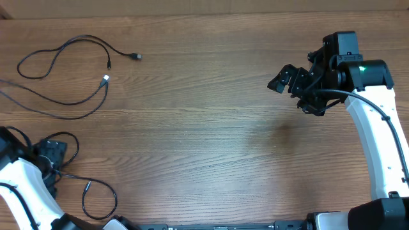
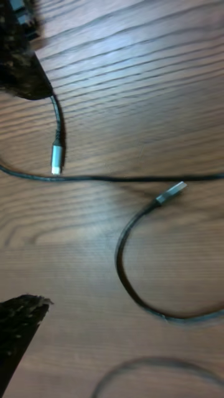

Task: Untangle cables
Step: 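Raise the left gripper toward the center and lower the right gripper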

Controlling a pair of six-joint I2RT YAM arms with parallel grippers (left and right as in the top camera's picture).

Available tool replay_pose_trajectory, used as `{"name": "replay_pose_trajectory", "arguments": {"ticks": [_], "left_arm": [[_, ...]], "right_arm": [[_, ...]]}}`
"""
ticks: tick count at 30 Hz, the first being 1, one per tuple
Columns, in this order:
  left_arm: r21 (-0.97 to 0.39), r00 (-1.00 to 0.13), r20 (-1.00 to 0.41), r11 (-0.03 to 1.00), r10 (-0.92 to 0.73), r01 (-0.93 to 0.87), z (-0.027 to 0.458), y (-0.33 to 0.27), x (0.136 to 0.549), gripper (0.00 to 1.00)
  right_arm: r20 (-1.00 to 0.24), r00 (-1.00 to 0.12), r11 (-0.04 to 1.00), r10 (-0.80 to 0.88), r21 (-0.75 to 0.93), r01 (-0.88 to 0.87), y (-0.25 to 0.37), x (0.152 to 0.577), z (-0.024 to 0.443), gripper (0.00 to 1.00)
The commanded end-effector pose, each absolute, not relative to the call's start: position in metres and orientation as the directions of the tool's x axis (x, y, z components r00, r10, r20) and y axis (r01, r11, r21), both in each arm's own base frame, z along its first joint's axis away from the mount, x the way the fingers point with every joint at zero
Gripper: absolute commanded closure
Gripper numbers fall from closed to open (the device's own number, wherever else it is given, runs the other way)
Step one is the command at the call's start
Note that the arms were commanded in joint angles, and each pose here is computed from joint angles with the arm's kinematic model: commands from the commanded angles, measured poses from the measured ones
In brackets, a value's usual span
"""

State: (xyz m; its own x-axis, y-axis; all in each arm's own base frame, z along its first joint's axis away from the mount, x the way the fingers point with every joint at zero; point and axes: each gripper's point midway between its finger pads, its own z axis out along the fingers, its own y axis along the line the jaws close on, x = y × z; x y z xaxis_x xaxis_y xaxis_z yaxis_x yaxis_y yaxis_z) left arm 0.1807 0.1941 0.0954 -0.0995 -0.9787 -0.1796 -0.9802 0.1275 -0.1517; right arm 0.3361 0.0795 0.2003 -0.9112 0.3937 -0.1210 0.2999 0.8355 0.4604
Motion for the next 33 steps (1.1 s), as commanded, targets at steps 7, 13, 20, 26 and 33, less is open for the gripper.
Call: {"name": "replay_pose_trajectory", "arguments": {"ticks": [7, 13, 20, 26, 33], "left_arm": [[-0.201, -0.002, -0.151, 0.033, -0.989, -0.979, 0.021, 0.183, 0.179, 0.01], [-0.151, -0.008, -0.096, 0.022, -0.995, -0.988, -0.006, 0.178, 0.174, 0.26], [-0.102, -0.011, -0.051, 0.016, -0.999, -0.995, -0.032, 0.177, 0.171, 0.74], [-0.179, 0.052, 0.0, -0.051, -0.999, -0.982, -0.03, 0.172, 0.186, 0.96], [-0.3, 0.157, 0.106, -0.182, -0.982, -0.936, -0.011, 0.171, 0.218, 0.95]], "right_arm": [[-0.129, -0.907, 0.836, 0.401, 0.456, 0.305, 0.077, 0.338, 0.201, 0.0], [-0.129, -0.907, 0.836, 0.401, 0.456, 0.305, 0.077, 0.338, 0.201, 0.0], [-0.129, -0.907, 0.836, 0.401, 0.456, 0.305, 0.077, 0.338, 0.201, 0.0], [-0.129, -0.907, 0.836, 0.401, 0.456, 0.305, 0.077, 0.338, 0.201, 0.0], [-0.129, -0.907, 0.836, 0.401, 0.456, 0.305, 0.077, 0.338, 0.201, 0.0]]}}
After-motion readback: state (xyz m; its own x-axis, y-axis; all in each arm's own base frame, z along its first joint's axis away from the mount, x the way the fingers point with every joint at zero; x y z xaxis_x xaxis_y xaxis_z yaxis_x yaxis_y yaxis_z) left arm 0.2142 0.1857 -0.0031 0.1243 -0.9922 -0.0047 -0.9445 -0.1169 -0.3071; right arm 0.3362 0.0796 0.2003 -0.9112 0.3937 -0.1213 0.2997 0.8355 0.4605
